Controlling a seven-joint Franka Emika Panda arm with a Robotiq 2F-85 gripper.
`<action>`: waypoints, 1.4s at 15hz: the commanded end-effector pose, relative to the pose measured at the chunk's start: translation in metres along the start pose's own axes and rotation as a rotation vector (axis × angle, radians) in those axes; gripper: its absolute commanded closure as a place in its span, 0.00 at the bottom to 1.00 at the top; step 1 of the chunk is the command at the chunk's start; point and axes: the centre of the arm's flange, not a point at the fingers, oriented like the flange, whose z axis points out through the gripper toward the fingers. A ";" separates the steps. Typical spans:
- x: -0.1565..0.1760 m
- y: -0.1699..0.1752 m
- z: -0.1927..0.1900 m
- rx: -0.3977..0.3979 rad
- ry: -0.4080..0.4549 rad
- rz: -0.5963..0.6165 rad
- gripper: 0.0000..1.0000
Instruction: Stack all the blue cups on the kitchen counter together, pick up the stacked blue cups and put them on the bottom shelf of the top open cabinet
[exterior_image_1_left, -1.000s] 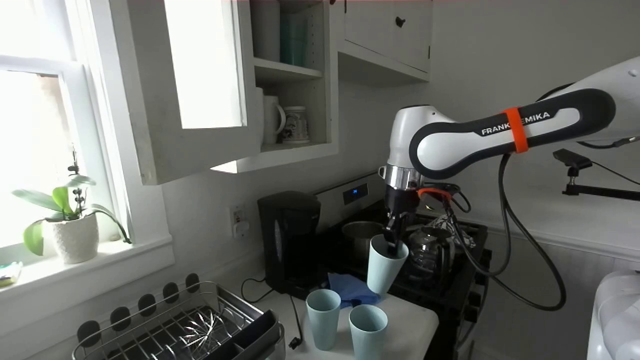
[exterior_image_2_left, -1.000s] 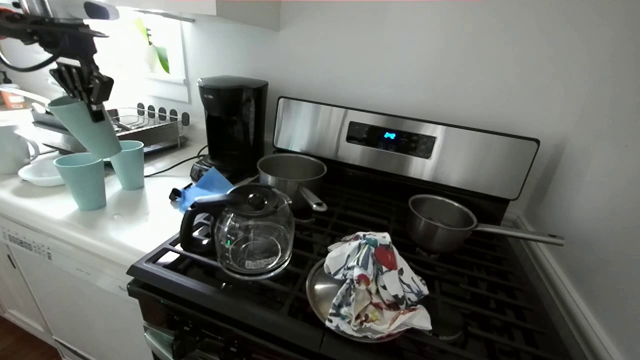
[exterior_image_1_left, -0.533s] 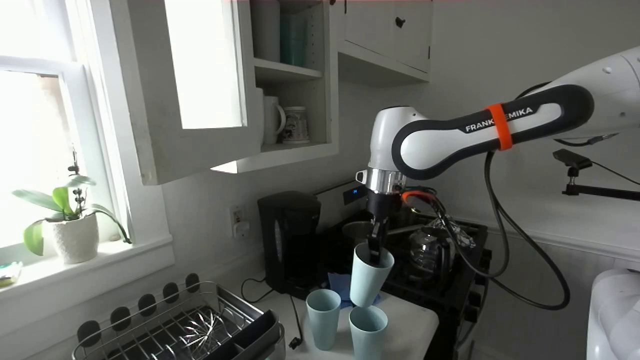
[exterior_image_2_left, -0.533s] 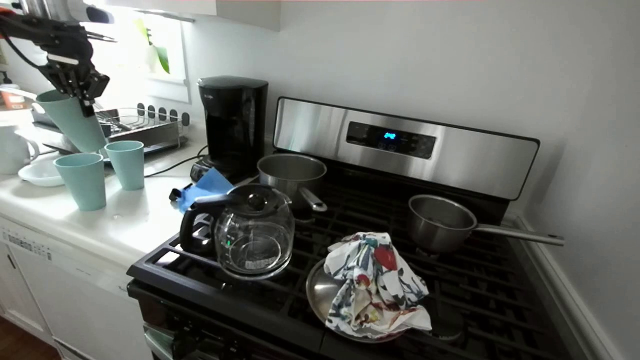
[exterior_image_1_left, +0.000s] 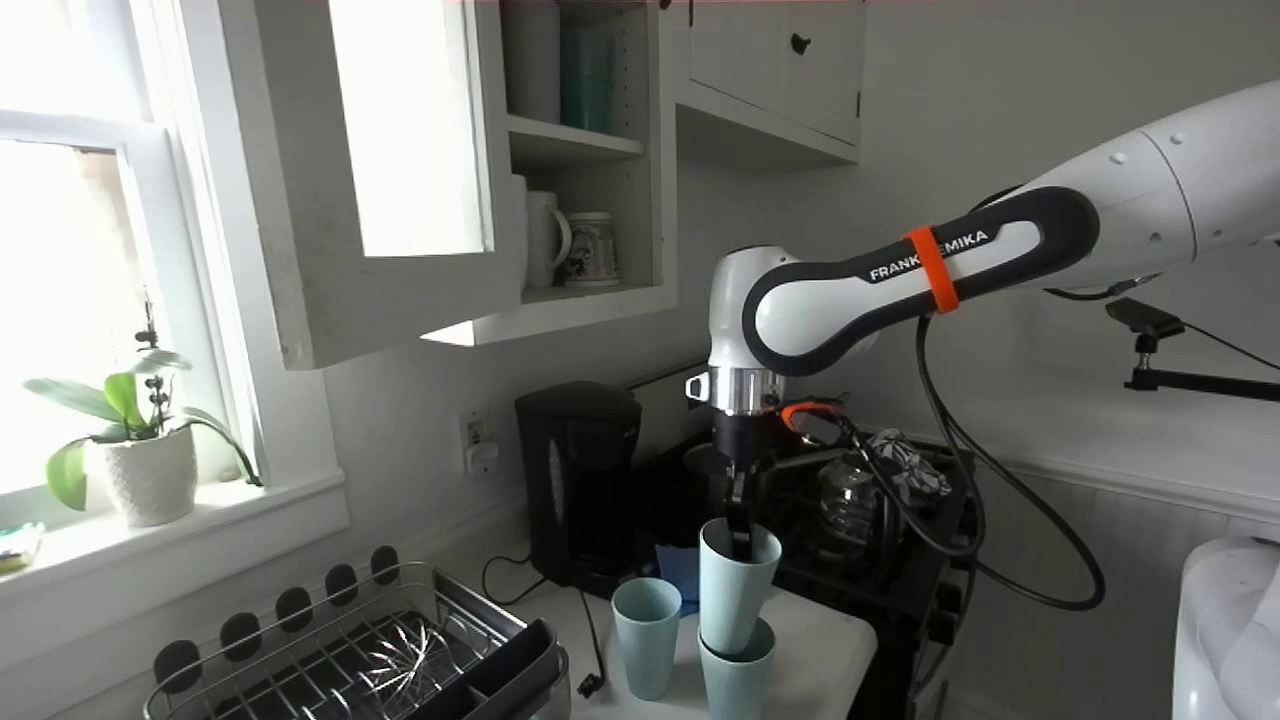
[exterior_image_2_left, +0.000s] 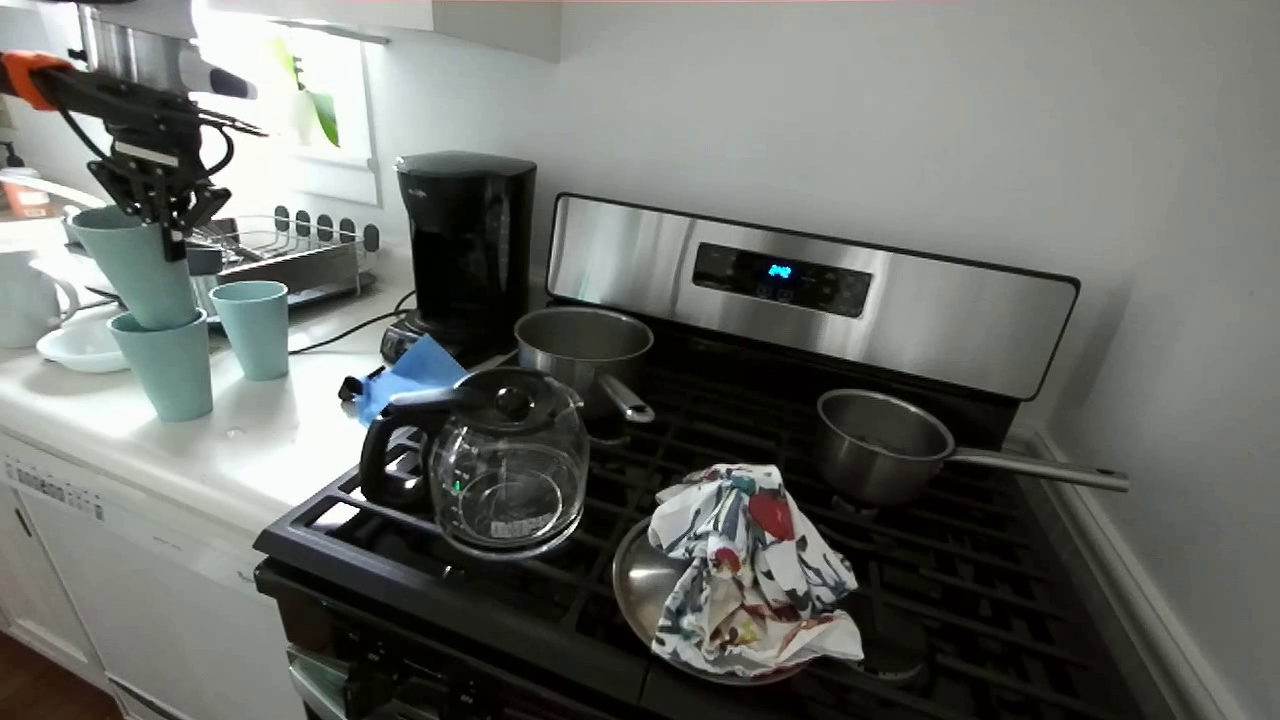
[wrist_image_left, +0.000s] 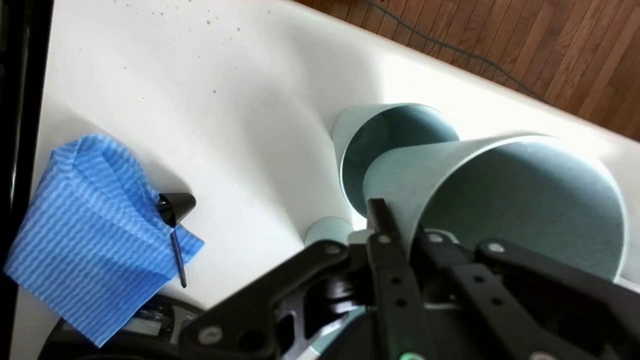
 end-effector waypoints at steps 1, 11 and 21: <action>0.013 0.003 0.009 0.042 -0.047 -0.025 0.99; 0.023 0.005 0.051 0.035 -0.109 -0.030 0.28; 0.024 0.014 0.103 0.020 -0.096 -0.053 0.49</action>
